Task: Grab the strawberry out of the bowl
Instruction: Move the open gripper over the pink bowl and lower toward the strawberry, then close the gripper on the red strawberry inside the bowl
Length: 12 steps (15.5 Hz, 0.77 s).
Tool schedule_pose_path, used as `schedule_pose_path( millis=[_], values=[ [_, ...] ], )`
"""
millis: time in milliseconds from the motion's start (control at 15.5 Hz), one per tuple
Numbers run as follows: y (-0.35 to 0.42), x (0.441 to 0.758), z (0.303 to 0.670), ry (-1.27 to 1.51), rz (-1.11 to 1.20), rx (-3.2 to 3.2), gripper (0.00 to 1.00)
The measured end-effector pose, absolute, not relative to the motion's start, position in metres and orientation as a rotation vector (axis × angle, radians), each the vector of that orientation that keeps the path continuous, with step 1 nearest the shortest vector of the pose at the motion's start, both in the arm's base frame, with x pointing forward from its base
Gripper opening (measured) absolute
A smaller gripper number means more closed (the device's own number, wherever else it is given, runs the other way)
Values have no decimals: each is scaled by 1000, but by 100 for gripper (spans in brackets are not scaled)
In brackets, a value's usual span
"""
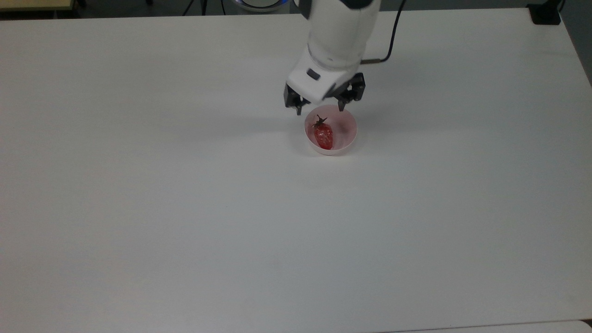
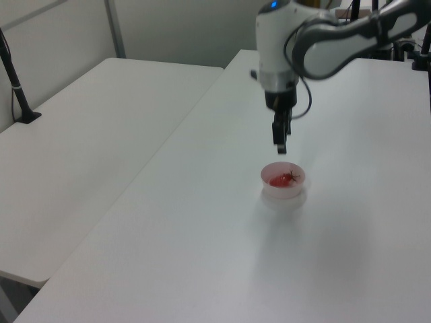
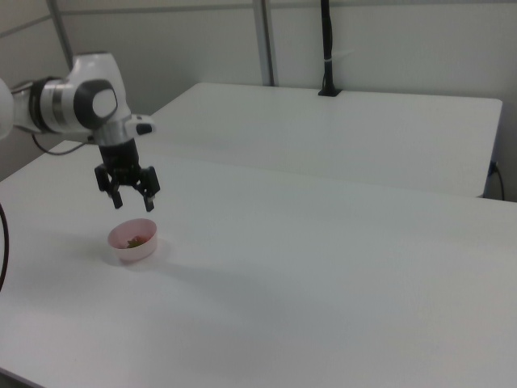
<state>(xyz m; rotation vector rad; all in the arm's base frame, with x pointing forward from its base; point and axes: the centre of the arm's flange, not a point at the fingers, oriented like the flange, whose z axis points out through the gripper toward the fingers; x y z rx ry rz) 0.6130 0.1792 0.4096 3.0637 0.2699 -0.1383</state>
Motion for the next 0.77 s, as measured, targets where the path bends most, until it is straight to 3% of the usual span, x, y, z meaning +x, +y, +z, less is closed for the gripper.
schedule_pose_path(
  millis=[258, 774],
  values=[
    [203, 614, 365, 449, -183, 3031, 82],
    [216, 610, 329, 639, -257, 2981, 75]
  ],
)
